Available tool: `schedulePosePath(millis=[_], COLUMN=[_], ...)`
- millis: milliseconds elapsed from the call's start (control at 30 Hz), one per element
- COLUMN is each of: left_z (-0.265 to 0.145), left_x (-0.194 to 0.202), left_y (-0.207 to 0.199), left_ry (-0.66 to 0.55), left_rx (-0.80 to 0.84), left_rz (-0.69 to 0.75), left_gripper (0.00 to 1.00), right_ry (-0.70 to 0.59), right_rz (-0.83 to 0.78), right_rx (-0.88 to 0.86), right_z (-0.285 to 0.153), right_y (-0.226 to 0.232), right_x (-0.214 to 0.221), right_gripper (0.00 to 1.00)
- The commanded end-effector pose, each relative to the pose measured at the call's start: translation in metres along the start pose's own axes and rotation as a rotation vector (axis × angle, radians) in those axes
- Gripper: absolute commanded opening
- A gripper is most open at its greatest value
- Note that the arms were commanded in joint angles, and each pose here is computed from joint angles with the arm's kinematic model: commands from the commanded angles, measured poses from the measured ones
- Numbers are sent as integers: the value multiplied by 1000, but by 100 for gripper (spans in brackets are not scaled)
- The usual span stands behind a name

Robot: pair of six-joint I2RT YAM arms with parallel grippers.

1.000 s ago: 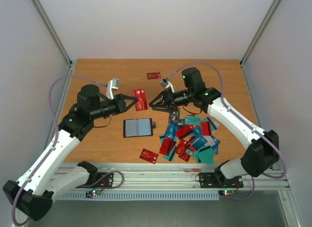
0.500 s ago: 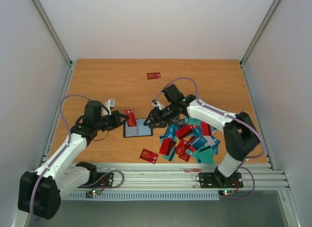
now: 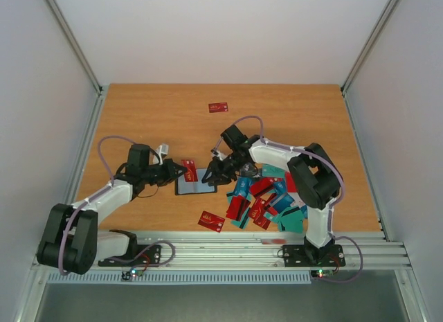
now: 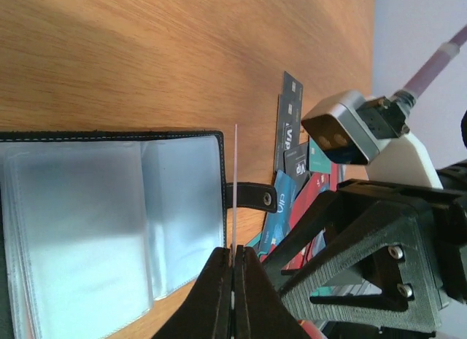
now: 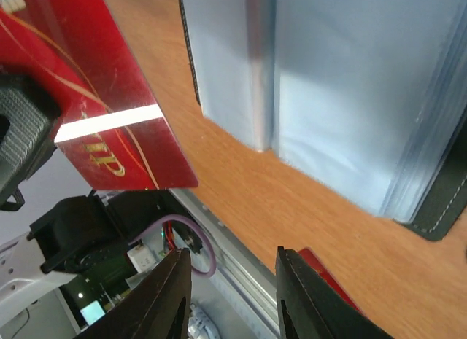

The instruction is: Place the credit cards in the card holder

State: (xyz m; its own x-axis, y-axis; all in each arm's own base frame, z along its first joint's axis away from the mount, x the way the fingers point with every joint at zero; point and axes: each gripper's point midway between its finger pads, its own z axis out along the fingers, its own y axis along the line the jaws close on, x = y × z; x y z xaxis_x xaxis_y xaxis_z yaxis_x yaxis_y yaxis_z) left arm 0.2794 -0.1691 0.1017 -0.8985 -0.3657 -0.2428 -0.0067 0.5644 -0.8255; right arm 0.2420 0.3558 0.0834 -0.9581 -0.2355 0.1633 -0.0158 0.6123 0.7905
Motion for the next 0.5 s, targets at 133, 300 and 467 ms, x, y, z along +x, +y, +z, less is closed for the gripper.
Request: schedulePosePath(millis=[133, 300, 467], left_z=[3, 7, 12], left_x=[-4, 1, 3], left_y=[2, 12, 21], left_ry=[9, 28, 52], left_rx=[-12, -34, -59], left_rz=[111, 114, 111], left_gripper=[0, 0, 0], right_ry=[-33, -54, -45], right_rz=[5, 43, 80], right_rx=[46, 71, 67], right_z=[5, -1, 4], right_y=[-14, -32, -51], right_x=[-27, -34, -35], right_gripper=[32, 30, 30])
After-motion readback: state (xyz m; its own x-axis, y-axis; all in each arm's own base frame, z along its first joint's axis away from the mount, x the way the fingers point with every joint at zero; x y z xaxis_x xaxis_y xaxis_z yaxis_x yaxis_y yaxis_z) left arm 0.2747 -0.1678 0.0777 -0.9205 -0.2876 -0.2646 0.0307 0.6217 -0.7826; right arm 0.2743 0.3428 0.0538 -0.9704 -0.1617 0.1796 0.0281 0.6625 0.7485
